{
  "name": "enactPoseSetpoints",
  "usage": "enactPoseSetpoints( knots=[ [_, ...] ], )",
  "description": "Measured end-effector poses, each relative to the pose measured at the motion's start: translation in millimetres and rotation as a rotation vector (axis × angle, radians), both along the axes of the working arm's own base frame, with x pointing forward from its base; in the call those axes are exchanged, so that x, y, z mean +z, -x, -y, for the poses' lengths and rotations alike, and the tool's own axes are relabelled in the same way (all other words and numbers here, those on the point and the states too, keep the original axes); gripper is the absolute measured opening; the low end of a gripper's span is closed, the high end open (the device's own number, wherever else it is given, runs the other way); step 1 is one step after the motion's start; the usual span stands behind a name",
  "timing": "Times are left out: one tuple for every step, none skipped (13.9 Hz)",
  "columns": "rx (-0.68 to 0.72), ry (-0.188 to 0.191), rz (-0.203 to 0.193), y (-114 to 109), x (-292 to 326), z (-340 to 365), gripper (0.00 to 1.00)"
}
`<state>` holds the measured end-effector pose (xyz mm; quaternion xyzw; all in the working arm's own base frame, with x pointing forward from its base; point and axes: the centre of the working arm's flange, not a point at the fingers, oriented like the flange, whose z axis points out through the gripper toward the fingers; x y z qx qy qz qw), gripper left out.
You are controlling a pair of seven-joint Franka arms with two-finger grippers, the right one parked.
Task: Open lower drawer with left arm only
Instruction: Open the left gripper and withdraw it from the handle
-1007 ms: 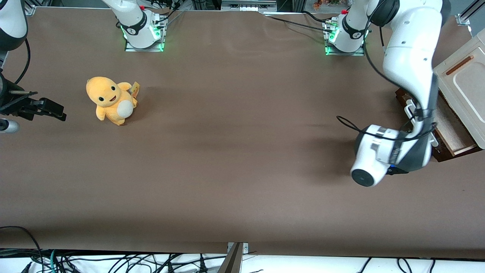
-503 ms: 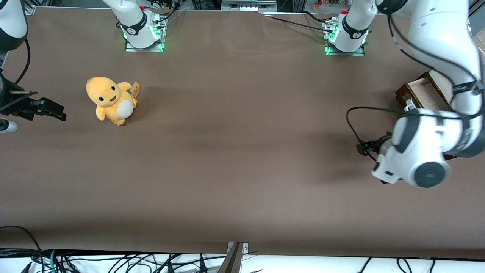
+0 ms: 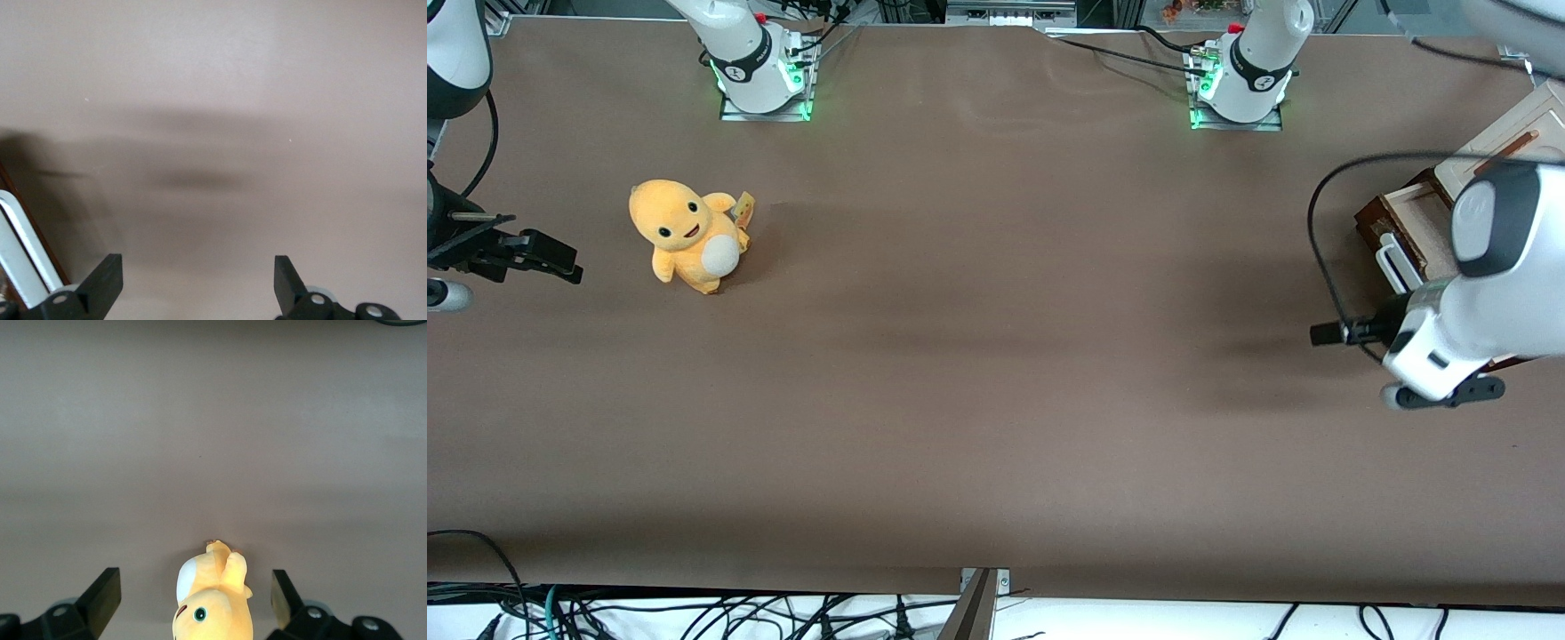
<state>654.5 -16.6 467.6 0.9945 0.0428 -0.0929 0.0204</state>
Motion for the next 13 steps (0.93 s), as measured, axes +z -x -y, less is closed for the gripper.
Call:
enactPoseSetpoints(
  knots=[
    [-0.028, 0.003, 0.017, 8, 12, -6, 1.00],
    [-0.046, 0.003, 0.037, 16, 24, -10, 1.00],
    [-0.062, 0.003, 0.053, 23, 35, -12, 1.00],
    [-0.085, 0.005, 0.068, 30, 44, -12, 1.00],
    [-0.109, 0.007, 0.085, 35, 53, -12, 1.00],
    [-0.128, 0.007, 0.101, 41, 63, -11, 1.00],
    [-0.148, 0.007, 0.118, 47, 75, -11, 1.00],
    [-0.169, 0.002, 0.136, 54, 87, -11, 1.00],
    [-0.191, -0.008, 0.149, 60, 97, -9, 1.00],
    [-0.207, -0.015, 0.156, 67, 105, -8, 1.00],
    [-0.213, -0.018, 0.154, 72, 110, -6, 1.00],
    [-0.217, -0.018, 0.150, 77, 112, -5, 1.00],
    [-0.221, -0.018, 0.142, 79, 111, -5, 1.00]
  ],
)
